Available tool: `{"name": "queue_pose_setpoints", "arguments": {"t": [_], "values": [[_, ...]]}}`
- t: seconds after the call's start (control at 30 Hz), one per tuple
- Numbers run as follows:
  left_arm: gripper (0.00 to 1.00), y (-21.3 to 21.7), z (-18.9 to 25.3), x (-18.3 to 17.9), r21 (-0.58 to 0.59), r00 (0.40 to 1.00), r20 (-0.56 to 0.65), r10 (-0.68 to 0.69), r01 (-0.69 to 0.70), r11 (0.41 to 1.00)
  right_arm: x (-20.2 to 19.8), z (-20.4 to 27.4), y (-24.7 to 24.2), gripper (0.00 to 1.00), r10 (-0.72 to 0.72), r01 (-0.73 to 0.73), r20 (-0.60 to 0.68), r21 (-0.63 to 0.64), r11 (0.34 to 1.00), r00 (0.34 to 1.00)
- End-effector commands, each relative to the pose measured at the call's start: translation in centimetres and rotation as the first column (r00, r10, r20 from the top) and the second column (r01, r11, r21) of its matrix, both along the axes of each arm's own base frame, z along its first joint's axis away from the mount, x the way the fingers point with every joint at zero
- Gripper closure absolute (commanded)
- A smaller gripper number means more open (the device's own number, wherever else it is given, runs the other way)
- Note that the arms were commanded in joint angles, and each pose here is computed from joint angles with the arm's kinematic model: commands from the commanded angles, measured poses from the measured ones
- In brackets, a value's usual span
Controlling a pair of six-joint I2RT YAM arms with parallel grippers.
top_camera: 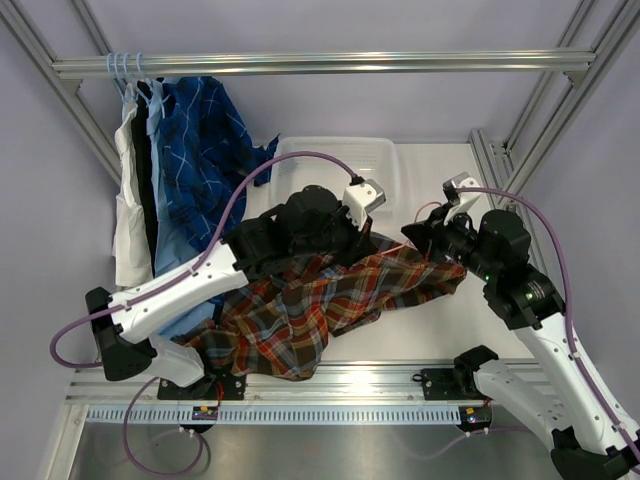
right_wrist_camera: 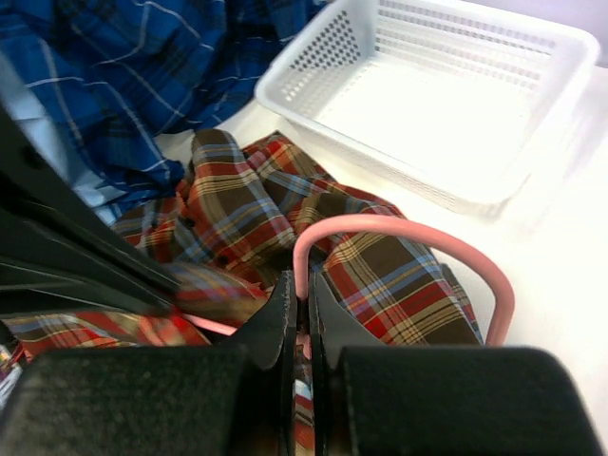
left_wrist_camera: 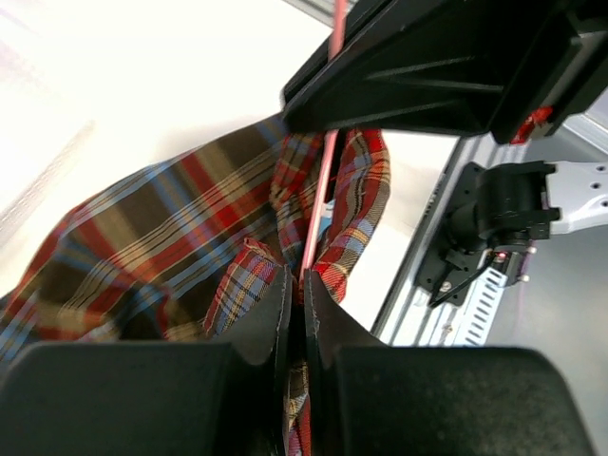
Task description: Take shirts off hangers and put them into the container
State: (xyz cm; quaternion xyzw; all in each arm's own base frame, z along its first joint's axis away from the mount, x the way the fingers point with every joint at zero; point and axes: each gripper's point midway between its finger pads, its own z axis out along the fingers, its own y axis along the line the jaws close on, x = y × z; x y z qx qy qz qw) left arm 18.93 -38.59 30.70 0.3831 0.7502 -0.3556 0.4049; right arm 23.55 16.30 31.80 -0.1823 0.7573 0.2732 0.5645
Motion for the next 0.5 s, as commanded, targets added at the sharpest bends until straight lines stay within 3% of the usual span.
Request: {"name": "queue_pose_setpoints", "arguments": {"t": [0.0, 0.2, 0.33, 0.47], "values": [[1.0, 3.1, 2.9, 0.2, -0.024, 0.993, 0.08, 0.09, -0.088, 0.996, 1.5, 0.6, -2.7, 1.0, -0.172, 0.173, 0.07, -0.02, 0.985, 0.983], [1.0, 8.8, 2.0, -1.1, -0.005, 0.977, 0.076, 0.201, -0.201, 0.98, 2.1, 0.3, -5.6, 1.0, -0.326, 0.33, 0.075, -0.043, 0.943, 0.942], [1.0, 12.1, -2.1, -2.8, 0.04, 0.967, 0.001, 0.253, -0.253, 0.967, 1.6, 3.2, -6.9, 1.0, -0.386, 0.388, 0.108, 0.001, 0.921, 0.916], [1.0, 12.8, -4.1, -5.1, -0.022, 0.965, -0.117, 0.235, -0.239, 0.971, 1.4, 6.0, -6.9, 1.0, -0.398, 0.395, 0.114, 0.05, 0.917, 0.91]]}}
